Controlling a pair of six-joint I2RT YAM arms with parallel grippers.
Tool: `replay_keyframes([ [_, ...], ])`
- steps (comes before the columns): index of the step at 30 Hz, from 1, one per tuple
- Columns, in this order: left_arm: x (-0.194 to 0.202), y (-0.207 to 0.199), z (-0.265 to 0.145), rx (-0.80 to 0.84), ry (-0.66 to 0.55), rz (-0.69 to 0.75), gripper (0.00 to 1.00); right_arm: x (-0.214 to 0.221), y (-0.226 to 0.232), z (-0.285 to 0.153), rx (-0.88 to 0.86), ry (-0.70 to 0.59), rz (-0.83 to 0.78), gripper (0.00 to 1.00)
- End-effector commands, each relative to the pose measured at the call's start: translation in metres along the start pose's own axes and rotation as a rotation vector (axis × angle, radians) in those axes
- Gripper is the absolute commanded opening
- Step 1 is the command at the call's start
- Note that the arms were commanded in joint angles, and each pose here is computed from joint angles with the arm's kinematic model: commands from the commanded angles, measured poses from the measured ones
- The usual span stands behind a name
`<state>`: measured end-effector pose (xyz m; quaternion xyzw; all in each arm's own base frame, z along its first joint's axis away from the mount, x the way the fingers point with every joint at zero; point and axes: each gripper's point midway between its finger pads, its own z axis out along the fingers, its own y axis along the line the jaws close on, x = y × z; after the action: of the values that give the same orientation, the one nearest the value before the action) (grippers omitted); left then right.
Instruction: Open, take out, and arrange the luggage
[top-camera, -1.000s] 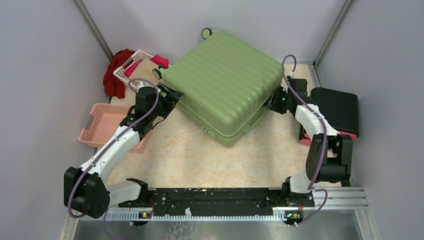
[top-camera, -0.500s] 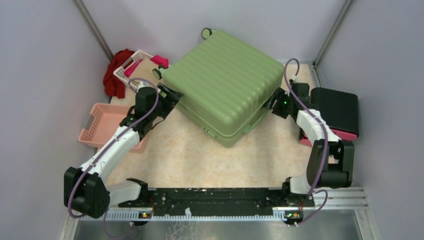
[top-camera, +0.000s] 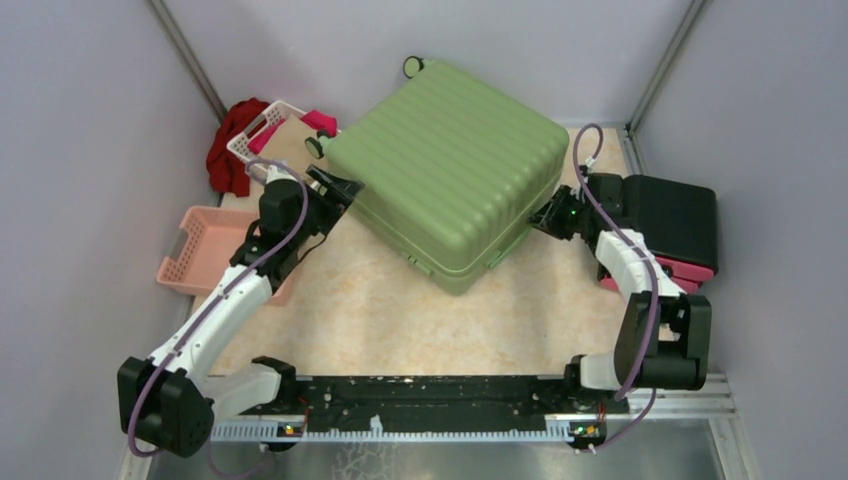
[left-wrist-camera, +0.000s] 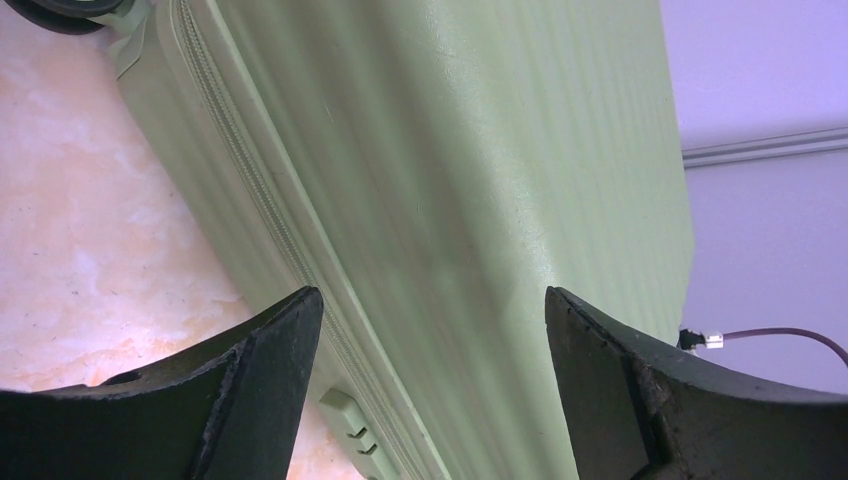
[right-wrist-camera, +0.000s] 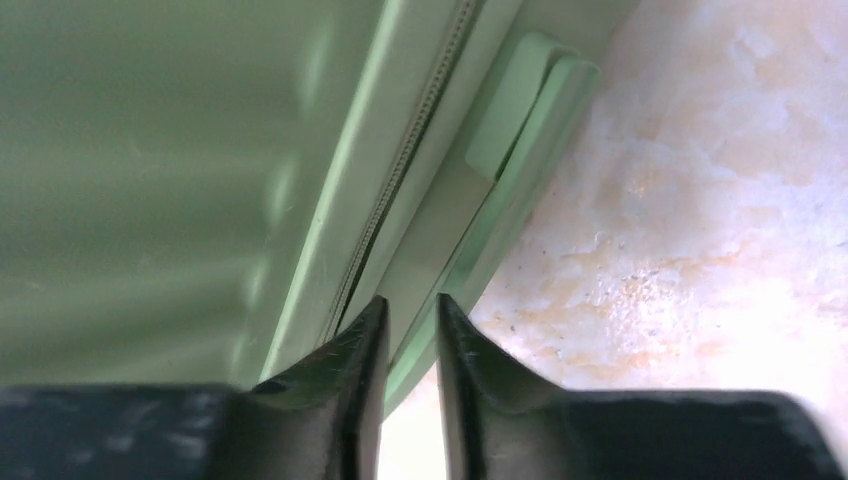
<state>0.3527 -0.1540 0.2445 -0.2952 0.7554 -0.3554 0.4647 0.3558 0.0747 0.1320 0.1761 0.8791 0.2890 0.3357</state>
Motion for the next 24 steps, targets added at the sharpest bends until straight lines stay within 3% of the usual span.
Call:
replay_keyframes([
  [1, 0.001, -0.001, -0.002, 0.013, -0.002, -0.001, 0.88, -0.012, -0.002, -0.004, 0.001, -0.055, 0.006, 0.16],
  [4, 0.002, -0.001, -0.002, 0.011, 0.002, -0.006, 0.88, -0.012, -0.003, -0.003, -0.007, -0.06, 0.015, 0.17],
  [10, 0.002, -0.002, 0.003, 0.009, 0.005, -0.001, 0.88, -0.009, -0.012, 0.015, 0.006, -0.005, 0.038, 0.34],
  [15, 0.0, -0.001, 0.01, -0.008, -0.001, 0.001, 0.88, -0.004, -0.027, 0.037, 0.067, 0.058, 0.052, 0.36],
  [17, 0.0, 0.003, 0.016, -0.035, -0.003, 0.005, 0.89, 0.003, -0.035, 0.04, 0.107, 0.088, 0.057, 0.27],
  [19, -0.002, 0.006, 0.021, -0.059, -0.009, 0.013, 0.89, 0.007, -0.038, 0.036, 0.13, 0.102, 0.053, 0.06],
  [20, -0.002, 0.007, 0.024, -0.066, -0.011, 0.018, 0.89, 0.009, -0.038, 0.032, 0.132, 0.11, 0.05, 0.0],
  [24, -0.006, 0.005, 0.039, -0.08, -0.022, 0.045, 0.88, 0.031, -0.03, 0.006, 0.125, 0.174, 0.059, 0.0],
])
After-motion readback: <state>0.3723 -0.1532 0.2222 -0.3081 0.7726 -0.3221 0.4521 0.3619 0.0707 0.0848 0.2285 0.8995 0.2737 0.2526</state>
